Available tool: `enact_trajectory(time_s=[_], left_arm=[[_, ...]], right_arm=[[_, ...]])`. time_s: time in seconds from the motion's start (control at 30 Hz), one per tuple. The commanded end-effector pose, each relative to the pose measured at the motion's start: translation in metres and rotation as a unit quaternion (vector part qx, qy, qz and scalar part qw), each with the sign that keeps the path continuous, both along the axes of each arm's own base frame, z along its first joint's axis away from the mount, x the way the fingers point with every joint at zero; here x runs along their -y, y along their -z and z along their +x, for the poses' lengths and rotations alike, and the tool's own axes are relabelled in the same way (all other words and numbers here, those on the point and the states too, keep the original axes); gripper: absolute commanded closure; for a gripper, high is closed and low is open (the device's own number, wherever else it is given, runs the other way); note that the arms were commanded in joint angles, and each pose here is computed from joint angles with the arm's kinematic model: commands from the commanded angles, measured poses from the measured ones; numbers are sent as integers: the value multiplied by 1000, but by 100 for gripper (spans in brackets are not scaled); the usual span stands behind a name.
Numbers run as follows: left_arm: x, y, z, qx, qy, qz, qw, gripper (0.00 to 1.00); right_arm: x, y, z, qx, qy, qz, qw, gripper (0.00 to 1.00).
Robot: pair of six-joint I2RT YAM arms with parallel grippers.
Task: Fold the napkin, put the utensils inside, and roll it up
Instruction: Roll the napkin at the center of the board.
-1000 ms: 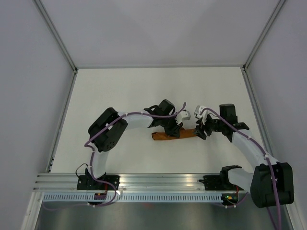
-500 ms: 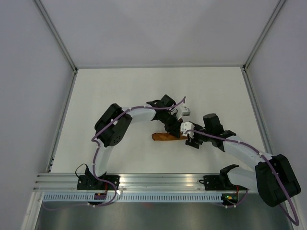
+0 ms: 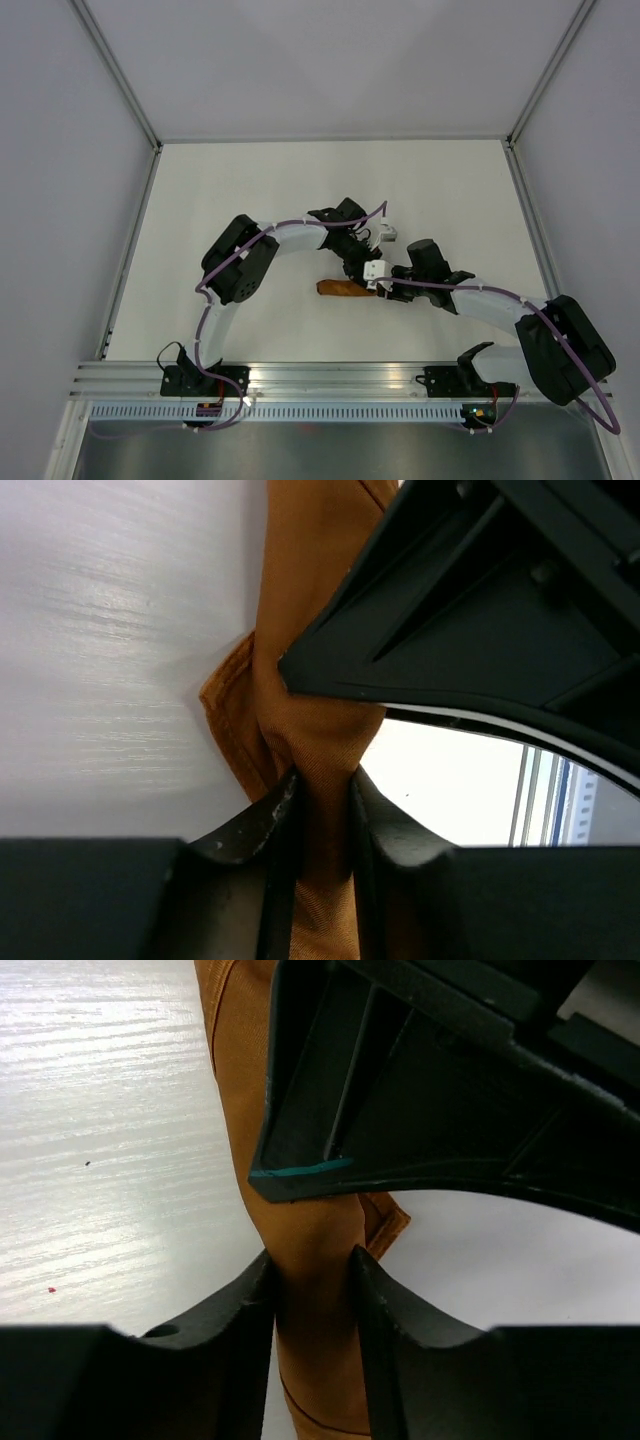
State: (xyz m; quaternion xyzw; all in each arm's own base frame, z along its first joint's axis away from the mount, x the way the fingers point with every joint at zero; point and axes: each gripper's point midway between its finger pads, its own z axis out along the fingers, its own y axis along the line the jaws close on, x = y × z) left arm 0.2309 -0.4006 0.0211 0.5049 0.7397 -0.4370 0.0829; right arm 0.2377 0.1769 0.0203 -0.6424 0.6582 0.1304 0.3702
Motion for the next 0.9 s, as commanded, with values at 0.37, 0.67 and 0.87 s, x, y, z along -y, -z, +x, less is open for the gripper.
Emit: enact_trajectory(time_s=[0.37, 0.67, 0.87], left_arm=[[-16, -31, 50, 69, -151, -46, 985, 47], [-56, -88, 97, 191, -295, -122, 928, 45], [-80, -118, 105, 243, -380, -156, 879, 45]], right_arm=[[0, 4, -1, -30, 1, -15, 999, 76], [-2, 5, -4, -107, -10, -15, 994, 77], [-4, 7, -1, -177, -5, -13, 984, 77]])
